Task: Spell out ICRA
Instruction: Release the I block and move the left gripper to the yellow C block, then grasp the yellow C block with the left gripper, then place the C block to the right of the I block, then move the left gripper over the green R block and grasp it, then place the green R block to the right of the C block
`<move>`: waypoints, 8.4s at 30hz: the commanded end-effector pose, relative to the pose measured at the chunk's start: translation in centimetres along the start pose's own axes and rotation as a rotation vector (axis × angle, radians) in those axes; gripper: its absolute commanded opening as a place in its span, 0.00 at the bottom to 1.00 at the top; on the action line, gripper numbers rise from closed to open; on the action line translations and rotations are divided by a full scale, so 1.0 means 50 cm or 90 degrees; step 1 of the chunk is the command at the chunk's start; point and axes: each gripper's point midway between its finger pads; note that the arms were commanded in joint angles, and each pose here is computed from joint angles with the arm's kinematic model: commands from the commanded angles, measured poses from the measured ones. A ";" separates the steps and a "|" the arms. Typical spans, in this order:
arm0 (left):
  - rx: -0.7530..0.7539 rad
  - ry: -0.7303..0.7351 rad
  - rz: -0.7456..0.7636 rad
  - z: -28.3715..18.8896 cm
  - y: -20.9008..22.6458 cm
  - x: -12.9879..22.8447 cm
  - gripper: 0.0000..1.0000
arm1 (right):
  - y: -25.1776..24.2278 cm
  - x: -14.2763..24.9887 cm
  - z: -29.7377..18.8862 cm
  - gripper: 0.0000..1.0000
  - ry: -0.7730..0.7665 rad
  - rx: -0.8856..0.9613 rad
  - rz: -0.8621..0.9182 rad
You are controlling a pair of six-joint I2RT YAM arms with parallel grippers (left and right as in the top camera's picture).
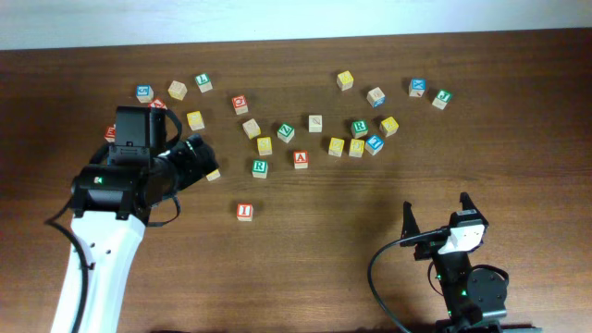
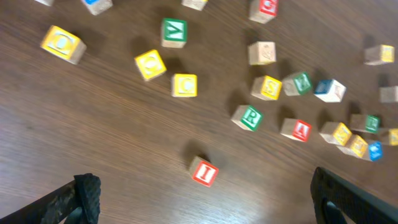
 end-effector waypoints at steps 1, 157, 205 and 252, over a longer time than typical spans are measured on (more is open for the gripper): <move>-0.080 -0.041 -0.034 0.000 0.056 -0.032 0.99 | -0.008 0.005 0.000 0.98 0.001 0.012 -0.002; -0.070 0.174 0.297 0.344 -0.125 0.298 0.25 | -0.008 0.005 0.000 0.98 0.001 0.012 -0.002; -0.091 0.222 0.455 0.435 -0.193 0.116 0.47 | -0.008 0.005 0.000 0.98 0.001 0.012 -0.002; -0.025 0.448 0.350 0.299 -0.263 0.339 0.16 | -0.008 0.005 0.000 0.98 0.001 0.012 -0.002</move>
Point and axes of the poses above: each gripper's point midway between its finger pads, its own z axis out along the fingers, its own y axis along the line the jaws close on, x = y × z, and after that the axes turned 8 degrees about z, right-handed
